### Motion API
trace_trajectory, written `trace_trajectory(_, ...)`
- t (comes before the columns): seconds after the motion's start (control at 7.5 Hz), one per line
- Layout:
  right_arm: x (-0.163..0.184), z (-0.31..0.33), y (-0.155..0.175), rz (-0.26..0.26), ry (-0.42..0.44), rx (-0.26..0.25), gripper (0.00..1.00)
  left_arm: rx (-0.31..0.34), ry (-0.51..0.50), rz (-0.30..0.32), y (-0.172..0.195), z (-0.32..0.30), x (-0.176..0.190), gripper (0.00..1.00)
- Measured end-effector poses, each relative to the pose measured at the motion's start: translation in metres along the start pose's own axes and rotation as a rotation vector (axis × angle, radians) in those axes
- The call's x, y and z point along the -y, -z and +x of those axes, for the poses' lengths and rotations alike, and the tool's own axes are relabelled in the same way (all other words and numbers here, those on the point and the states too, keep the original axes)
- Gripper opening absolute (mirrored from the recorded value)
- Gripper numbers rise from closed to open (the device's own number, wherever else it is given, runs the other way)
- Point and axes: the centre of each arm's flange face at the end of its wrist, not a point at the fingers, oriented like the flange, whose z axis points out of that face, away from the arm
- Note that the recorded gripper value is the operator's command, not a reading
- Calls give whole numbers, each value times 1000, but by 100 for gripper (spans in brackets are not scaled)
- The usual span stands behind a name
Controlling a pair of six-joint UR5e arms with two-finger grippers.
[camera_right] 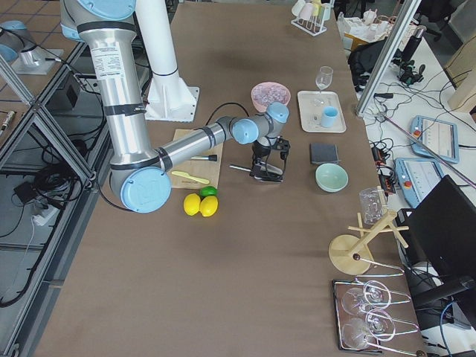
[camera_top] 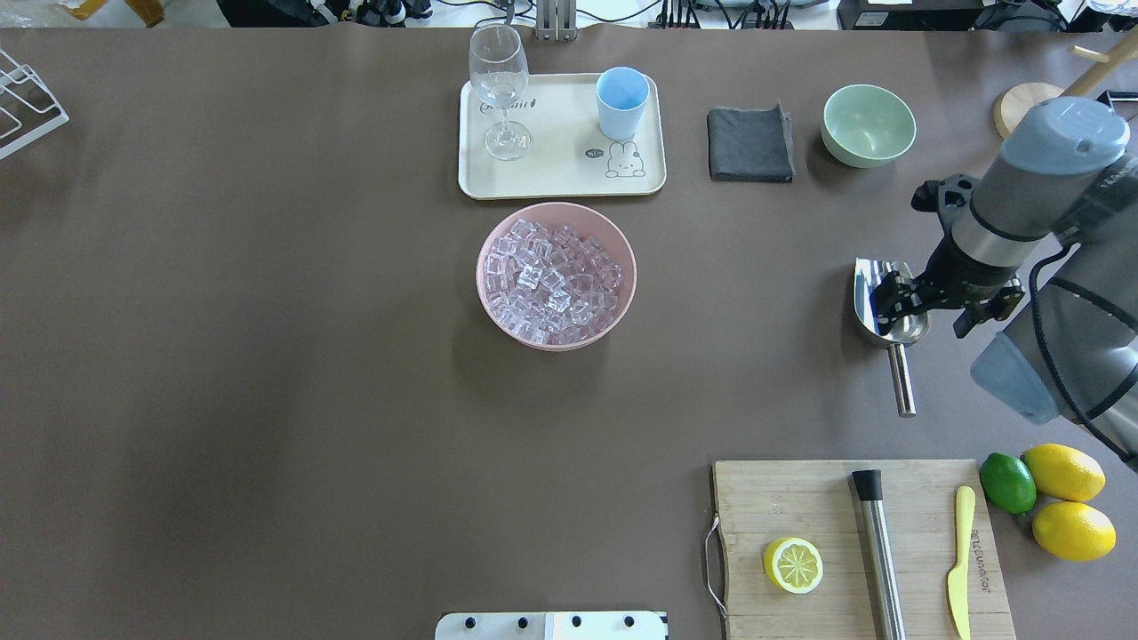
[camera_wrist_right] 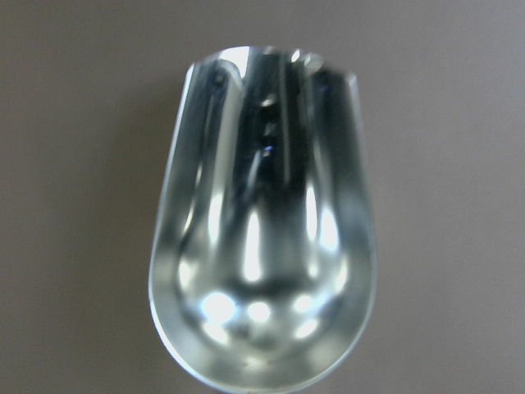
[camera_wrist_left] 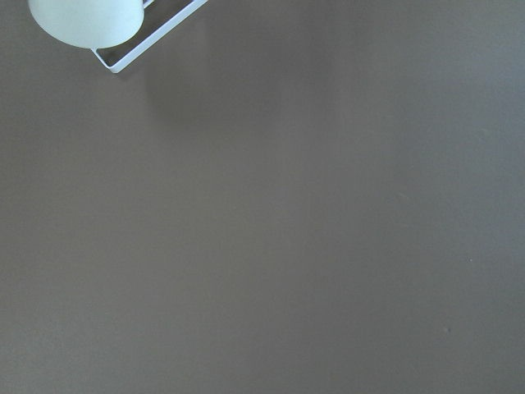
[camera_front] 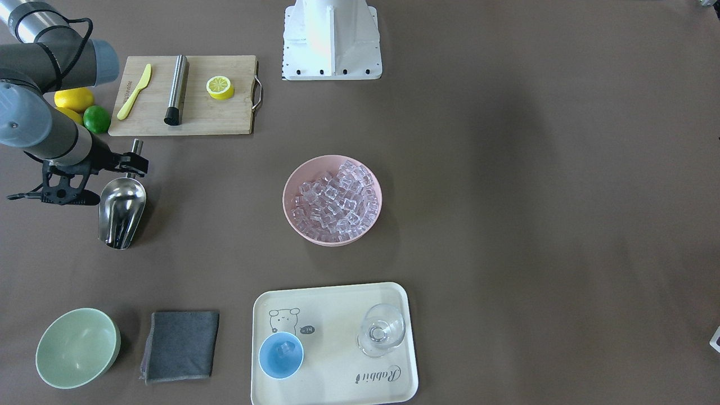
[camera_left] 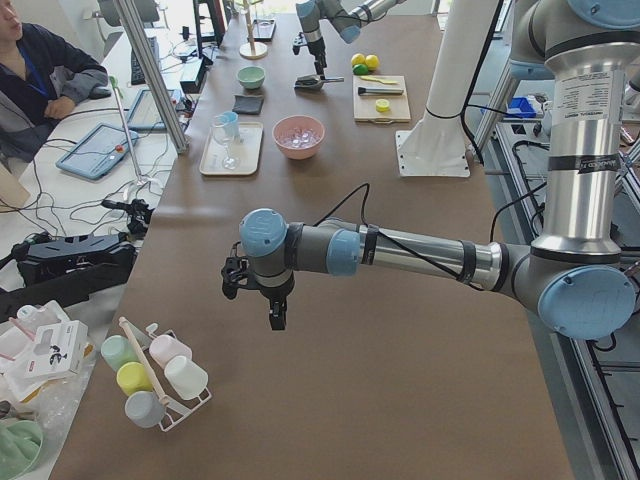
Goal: Put ice in cup with scoop
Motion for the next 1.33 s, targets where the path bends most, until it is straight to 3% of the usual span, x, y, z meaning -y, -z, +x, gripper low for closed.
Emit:
trace_trajectory(0.13,16,21,28,79,-32,-16,100,16,4,0,-1,-4,0,98)
trace_trajectory(0.4,46,98,104,200,-80,7,100,44,11,-2,-4,-10,-1,98)
trace_trajectory(0.8,46,250,195,264,-6,-7,100,51,15,-2,-4,-13,-1,98)
trace_trajectory(1.07,30,336,199,257,17,-9,100,49,14,-1,-4,-12,-1,98)
trace_trajectory(1.33,16,389,166,229,22,35,100,48,15,2,-2,-12,-1,98)
